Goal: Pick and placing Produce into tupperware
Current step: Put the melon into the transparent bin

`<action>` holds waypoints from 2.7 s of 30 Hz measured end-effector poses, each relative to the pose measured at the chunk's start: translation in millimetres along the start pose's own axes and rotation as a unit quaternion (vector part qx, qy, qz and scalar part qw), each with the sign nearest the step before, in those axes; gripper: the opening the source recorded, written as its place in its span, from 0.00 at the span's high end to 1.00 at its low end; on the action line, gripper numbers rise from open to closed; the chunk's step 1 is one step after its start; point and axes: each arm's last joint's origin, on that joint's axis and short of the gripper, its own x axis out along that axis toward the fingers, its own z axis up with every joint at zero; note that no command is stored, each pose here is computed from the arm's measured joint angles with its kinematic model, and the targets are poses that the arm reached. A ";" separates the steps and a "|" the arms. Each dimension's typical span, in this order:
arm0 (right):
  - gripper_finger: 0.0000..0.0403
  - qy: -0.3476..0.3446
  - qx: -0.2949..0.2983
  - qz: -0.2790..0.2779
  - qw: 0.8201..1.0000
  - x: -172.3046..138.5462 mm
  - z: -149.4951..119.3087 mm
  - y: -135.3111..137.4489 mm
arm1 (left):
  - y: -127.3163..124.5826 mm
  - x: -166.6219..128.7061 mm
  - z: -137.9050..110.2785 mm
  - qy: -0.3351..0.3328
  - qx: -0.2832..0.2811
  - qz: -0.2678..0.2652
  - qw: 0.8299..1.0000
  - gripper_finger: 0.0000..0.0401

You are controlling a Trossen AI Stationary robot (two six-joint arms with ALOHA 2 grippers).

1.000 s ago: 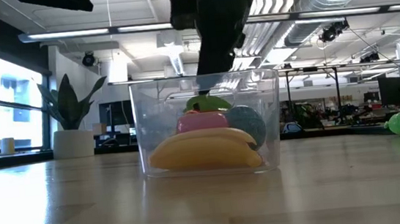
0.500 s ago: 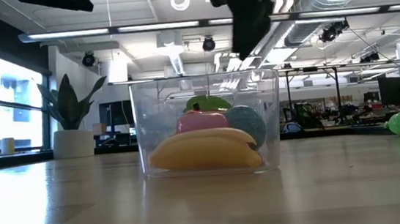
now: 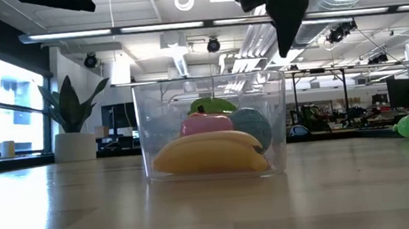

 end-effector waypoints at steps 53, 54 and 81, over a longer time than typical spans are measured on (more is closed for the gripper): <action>0.29 0.027 0.334 -0.115 0.935 -20.8 -61.3 -56.7 | 0.0 0.1 0.0 0.000 0.000 0.000 1.000 0.72; 0.29 0.021 0.346 -0.105 0.932 -17.7 -68.7 -57.3 | 0.0 0.0 0.0 0.000 0.000 0.000 1.000 0.72; 0.29 0.026 0.539 -0.016 0.842 36.2 -170.5 -54.7 | 0.0 0.1 0.0 0.000 0.000 0.000 1.000 0.72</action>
